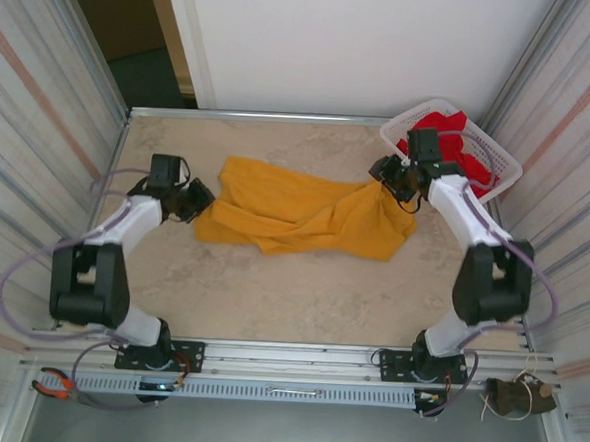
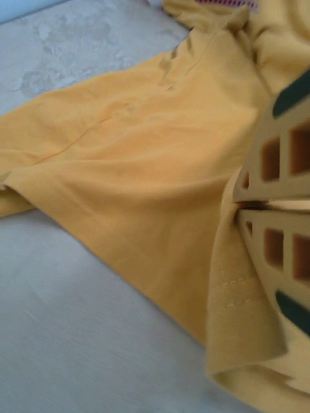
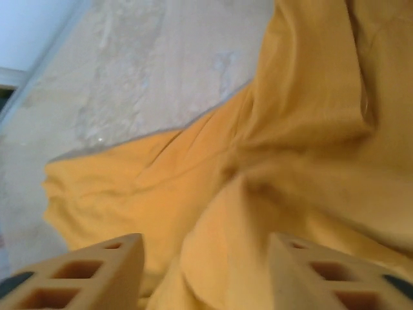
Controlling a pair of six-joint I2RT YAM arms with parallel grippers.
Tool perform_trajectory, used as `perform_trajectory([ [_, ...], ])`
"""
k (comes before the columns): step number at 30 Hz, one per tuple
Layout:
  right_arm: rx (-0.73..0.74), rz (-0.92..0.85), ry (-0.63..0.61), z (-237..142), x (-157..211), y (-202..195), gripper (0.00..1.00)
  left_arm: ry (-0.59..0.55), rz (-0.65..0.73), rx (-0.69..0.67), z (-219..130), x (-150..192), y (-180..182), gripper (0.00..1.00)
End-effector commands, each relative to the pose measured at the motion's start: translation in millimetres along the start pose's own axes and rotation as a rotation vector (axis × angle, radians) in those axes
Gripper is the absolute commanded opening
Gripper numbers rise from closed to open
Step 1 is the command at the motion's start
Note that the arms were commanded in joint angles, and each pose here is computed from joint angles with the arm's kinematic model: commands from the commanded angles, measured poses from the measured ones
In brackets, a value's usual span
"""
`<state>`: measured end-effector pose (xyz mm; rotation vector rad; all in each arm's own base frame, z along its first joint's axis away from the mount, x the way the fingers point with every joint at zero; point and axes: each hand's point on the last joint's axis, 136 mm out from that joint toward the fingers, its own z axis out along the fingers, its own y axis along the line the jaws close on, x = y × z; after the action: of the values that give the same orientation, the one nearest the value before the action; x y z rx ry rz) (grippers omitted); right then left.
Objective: Fold the inside-out t-shirt
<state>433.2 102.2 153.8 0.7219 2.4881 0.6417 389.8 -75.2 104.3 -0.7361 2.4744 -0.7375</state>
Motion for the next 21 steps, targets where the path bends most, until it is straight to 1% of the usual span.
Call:
perform_trajectory([
  [1,-0.046,-0.043,-0.002,-13,-4,11,0.59,-0.013,0.077,0.023,6,-27,-15,0.30],
  [2,-0.036,-0.058,-0.013,-19,0,6,0.59,-0.028,0.092,0.024,3,-32,-18,0.36],
  [5,0.026,-0.074,-0.023,-34,26,-26,0.62,-0.072,0.129,0.020,-13,-38,-23,0.47],
  [7,0.081,-0.067,-0.033,-39,42,-55,0.66,-0.095,0.133,0.022,-24,-35,-21,0.53],
  [9,0.103,-0.033,-0.001,-37,61,-81,0.66,-0.111,0.124,0.030,-34,-27,-17,0.56],
  [13,0.159,-0.006,0.046,-29,90,-116,0.69,-0.123,0.114,0.029,-49,-6,-3,0.59],
  [15,0.168,0.010,0.060,-23,95,-128,0.69,-0.134,0.112,0.030,-56,1,2,0.61],
  [18,0.154,0.012,0.075,-13,99,-134,0.70,-0.136,0.111,0.032,-60,8,6,0.62],
  [21,0.131,0.005,0.093,-2,101,-132,0.69,-0.113,0.110,0.033,-56,13,8,0.63],
])
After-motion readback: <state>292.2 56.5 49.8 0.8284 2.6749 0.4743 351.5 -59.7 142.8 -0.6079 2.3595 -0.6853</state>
